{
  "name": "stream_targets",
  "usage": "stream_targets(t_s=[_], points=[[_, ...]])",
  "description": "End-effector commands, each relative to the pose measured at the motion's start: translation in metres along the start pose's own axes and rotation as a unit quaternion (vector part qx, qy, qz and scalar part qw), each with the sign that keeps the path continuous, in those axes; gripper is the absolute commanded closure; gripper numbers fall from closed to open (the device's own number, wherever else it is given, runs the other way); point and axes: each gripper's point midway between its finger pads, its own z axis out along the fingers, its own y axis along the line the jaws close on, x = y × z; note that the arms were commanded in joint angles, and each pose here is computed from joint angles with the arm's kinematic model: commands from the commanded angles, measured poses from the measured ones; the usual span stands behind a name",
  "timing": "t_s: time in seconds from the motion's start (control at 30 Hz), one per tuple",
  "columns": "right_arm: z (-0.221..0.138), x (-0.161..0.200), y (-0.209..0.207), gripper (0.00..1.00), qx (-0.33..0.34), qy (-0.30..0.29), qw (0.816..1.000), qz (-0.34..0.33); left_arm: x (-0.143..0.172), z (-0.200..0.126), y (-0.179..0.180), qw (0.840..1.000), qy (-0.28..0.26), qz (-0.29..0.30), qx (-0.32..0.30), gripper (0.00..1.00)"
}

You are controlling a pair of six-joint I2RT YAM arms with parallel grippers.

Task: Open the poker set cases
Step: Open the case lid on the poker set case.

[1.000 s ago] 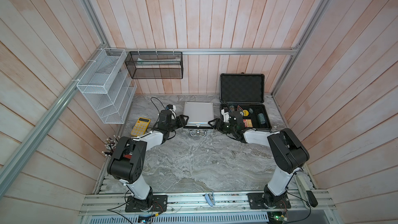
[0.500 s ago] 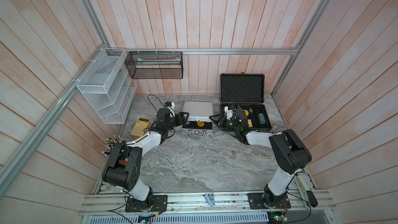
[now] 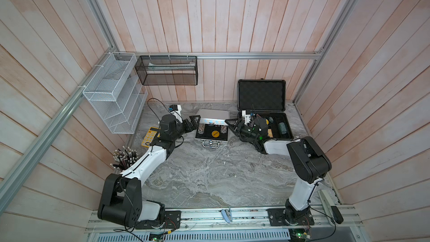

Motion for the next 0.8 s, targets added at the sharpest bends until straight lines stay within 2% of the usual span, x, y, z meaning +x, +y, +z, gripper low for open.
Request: stream_targets(t_s=[0.0, 0.33, 0.43, 0.77], points=[[0.002, -0.030, 0.023, 0.35, -0.034, -0.025, 0.999, -0.030, 0.013, -0.008, 0.009, 1.000, 0.012, 0.023, -0.017, 0.00], [0.016, -0.068, 0.030, 0.35, -0.041, -0.041, 0.997, -0.050, 0.044, -0.007, 0.031, 0.998, 0.041, 0.031, -0.039, 0.00], [0.023, -0.081, 0.032, 0.35, -0.044, -0.052, 0.996, -0.053, 0.055, 0.000, 0.043, 0.997, 0.056, 0.029, -0.054, 0.00], [0.042, -0.113, 0.022, 0.35, -0.051, -0.085, 0.994, -0.039, 0.085, 0.028, 0.060, 0.994, 0.100, -0.004, -0.046, 0.08]])
